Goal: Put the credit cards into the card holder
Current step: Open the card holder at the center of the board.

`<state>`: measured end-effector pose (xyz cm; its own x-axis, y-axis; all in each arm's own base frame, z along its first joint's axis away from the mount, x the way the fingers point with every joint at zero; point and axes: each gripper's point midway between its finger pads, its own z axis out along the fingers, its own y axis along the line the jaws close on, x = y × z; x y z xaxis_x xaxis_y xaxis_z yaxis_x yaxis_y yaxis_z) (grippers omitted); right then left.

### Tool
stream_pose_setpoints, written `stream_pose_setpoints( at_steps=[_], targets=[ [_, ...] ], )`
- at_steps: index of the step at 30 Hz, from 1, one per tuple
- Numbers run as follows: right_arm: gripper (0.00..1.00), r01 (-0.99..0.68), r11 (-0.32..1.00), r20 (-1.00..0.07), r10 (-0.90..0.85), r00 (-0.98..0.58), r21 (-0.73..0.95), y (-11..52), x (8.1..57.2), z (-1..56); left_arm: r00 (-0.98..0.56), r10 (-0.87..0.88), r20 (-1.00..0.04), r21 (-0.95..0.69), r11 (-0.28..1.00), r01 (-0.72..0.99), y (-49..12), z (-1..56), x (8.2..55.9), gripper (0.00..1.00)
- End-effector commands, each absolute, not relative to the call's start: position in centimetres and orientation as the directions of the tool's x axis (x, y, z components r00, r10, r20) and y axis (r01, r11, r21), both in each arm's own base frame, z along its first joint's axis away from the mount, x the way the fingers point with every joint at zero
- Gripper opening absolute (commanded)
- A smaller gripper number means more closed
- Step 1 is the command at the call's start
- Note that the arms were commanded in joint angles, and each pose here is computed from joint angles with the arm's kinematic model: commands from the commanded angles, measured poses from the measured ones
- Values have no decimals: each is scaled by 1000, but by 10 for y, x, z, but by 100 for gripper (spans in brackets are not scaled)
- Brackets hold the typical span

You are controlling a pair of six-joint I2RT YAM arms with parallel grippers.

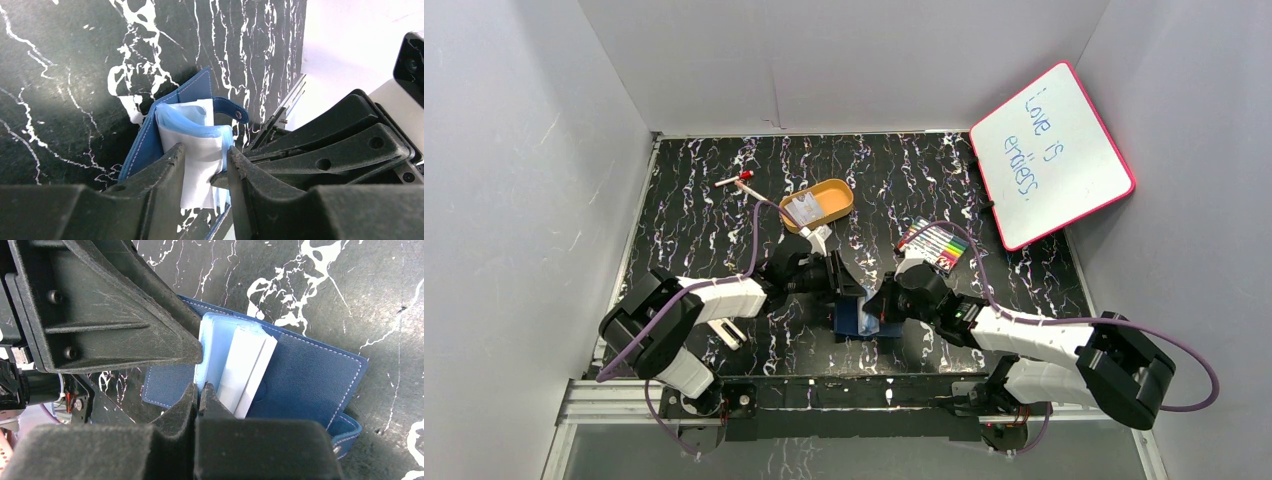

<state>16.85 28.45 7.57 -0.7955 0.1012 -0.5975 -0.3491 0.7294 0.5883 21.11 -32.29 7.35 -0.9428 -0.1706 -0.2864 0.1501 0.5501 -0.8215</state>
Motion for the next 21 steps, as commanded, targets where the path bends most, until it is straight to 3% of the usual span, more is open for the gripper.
stream_pose_setpoints(
  at_steps=[1,5,11,13,17,21],
  targets=[
    [0,-410,661,-645,148,-749,629,296,176,105,-942,-146,-303,-822,541,180,-332,79,214,33],
    [0,-418,652,-646,147,-749,633,296,174,106,-942,-136,-305,-818,544,186,-334,77,211,30],
    [0,-429,642,-646,137,-751,635,297,172,106,-942,-142,-303,-808,563,176,-331,73,211,0],
    [0,-431,641,-646,134,-752,635,297,172,106,-940,-147,-308,-802,571,174,-329,73,212,0],
    [23,-429,640,-645,139,-751,637,294,170,106,-934,-155,-321,-786,593,172,-324,70,212,0],
    [33,-427,633,-640,144,-755,646,292,167,107,-928,-166,-334,-775,609,170,-320,70,214,0]
  ],
)
